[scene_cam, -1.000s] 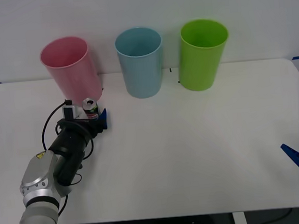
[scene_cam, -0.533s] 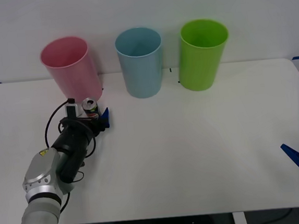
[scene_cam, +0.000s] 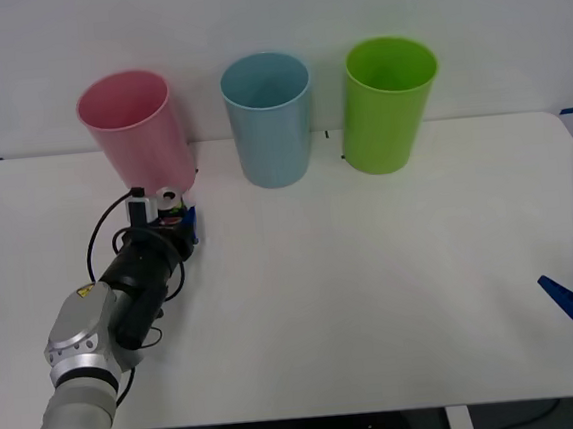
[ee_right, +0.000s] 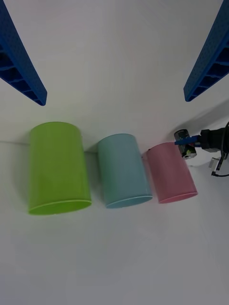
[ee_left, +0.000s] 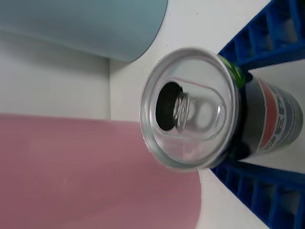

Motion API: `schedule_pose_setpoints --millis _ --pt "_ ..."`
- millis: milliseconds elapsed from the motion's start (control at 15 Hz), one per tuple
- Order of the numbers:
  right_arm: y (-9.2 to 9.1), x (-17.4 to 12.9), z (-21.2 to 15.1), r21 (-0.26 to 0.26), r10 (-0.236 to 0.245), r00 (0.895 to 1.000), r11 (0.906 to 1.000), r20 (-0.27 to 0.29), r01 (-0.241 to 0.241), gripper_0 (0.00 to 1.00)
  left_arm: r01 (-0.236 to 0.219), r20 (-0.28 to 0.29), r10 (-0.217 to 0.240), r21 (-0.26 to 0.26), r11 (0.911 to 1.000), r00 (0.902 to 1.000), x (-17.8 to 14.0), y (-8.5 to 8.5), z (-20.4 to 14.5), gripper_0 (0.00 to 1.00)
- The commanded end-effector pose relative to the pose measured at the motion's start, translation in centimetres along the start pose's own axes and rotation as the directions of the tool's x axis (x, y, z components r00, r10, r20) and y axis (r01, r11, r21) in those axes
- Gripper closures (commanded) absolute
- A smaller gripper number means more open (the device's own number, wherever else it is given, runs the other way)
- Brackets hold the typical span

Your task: Grasp the object on the table and drop it into the matching bin: aluminum can to the light blue bin, PET bottle to the pink bin.

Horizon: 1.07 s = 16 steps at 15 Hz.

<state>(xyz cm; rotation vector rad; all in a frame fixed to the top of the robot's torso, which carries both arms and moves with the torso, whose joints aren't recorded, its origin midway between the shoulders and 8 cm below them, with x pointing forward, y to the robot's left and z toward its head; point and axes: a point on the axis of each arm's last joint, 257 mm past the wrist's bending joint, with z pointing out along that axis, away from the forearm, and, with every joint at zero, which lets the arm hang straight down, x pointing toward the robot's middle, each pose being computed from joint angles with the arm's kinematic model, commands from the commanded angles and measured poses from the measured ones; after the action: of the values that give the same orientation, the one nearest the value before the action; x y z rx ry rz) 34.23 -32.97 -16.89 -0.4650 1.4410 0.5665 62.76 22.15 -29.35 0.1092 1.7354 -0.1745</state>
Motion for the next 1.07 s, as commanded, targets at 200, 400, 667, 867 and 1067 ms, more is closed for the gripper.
schedule_pose_setpoints --millis 200,400,667,867,1067 --pt "0.0 0.0 0.0 0.0 0.0 1.0 1.0 0.0 0.0 0.0 0.006 0.0 -0.006 0.0 1.0 1.0 0.1 0.0 -0.1 1.0" --pt "0.0 0.0 0.0 0.0 0.0 1.0 1.0 0.0 0.0 0.0 0.019 0.003 -0.019 -0.002 0.9998 0.9998 0.0 0.3 -0.1 1.0" --pt "0.0 0.0 0.0 0.0 0.0 1.0 1.0 0.0 0.0 0.0 0.025 0.01 -0.025 0.022 0.9994 0.9996 -0.4 0.6 -0.3 1.0" --pt "0.0 0.0 0.0 0.0 0.0 1.0 1.0 0.0 0.0 0.0 0.026 0.019 -0.027 0.05 0.9984 0.9994 -1.0 0.8 -0.4 1.0" --pt "0.0 0.0 0.0 0.0 0.0 1.0 1.0 0.0 0.0 0.0 0.019 0.046 -0.023 0.094 0.9954 0.9987 -1.9 0.6 -1.5 1.0"
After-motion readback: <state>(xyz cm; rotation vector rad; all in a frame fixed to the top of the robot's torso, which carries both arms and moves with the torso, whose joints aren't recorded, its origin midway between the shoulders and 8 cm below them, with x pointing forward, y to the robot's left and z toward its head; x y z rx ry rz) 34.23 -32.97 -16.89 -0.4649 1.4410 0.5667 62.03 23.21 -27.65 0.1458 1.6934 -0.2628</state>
